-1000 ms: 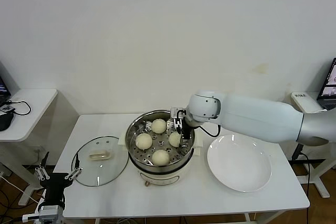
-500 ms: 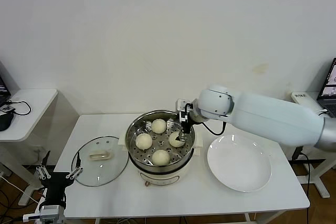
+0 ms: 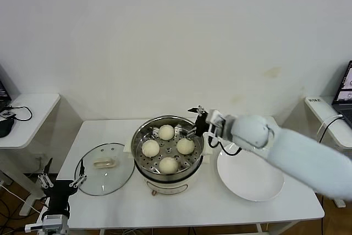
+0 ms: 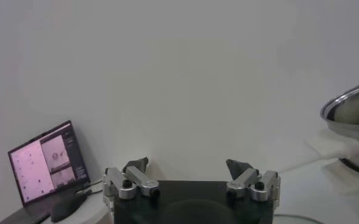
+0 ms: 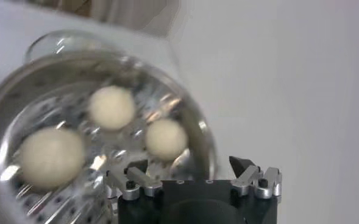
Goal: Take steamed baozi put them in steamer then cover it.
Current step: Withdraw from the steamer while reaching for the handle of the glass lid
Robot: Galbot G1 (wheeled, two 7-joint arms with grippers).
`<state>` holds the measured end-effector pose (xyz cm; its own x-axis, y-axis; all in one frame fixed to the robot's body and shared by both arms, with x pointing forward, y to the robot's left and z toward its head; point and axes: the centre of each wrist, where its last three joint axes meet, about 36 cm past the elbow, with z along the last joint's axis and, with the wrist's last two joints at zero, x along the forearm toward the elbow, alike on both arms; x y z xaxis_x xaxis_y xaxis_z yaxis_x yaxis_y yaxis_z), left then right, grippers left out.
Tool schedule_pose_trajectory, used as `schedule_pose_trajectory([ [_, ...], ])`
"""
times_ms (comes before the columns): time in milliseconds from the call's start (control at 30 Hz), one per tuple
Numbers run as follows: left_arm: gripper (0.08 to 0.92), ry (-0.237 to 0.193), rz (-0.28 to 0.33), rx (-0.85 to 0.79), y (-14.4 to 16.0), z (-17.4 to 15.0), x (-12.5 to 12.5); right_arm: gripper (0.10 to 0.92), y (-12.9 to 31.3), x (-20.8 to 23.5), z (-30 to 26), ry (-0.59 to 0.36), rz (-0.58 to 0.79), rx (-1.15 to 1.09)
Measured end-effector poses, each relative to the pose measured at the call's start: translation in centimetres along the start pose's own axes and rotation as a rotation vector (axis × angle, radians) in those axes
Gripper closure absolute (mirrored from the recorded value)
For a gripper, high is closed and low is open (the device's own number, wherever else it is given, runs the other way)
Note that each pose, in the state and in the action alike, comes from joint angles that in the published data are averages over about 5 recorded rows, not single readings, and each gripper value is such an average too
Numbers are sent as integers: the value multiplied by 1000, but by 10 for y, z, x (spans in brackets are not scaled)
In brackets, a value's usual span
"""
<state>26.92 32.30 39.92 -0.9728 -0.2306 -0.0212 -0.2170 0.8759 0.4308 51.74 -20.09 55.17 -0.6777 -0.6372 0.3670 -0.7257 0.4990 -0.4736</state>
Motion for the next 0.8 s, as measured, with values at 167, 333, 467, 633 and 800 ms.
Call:
schedule_pose_trajectory([
  [167, 177, 4, 1, -4, -5, 6, -1, 199, 19, 14, 37, -186, 157, -103],
  [333, 177, 5, 12, -26, -11, 13, -4, 200, 43, 31, 82, -337, 323, -235],
  [467, 177, 6, 28, -78, -12, 20, -6, 199, 69, 55, 126, -382, 467, -343],
  [633, 177, -19, 48, -243, -8, 30, -11, 200, 104, 96, 179, -353, 623, -448],
  [800, 177, -63, 90, -512, 2, 45, -14, 199, 133, 136, 213, -296, 759, -503],
])
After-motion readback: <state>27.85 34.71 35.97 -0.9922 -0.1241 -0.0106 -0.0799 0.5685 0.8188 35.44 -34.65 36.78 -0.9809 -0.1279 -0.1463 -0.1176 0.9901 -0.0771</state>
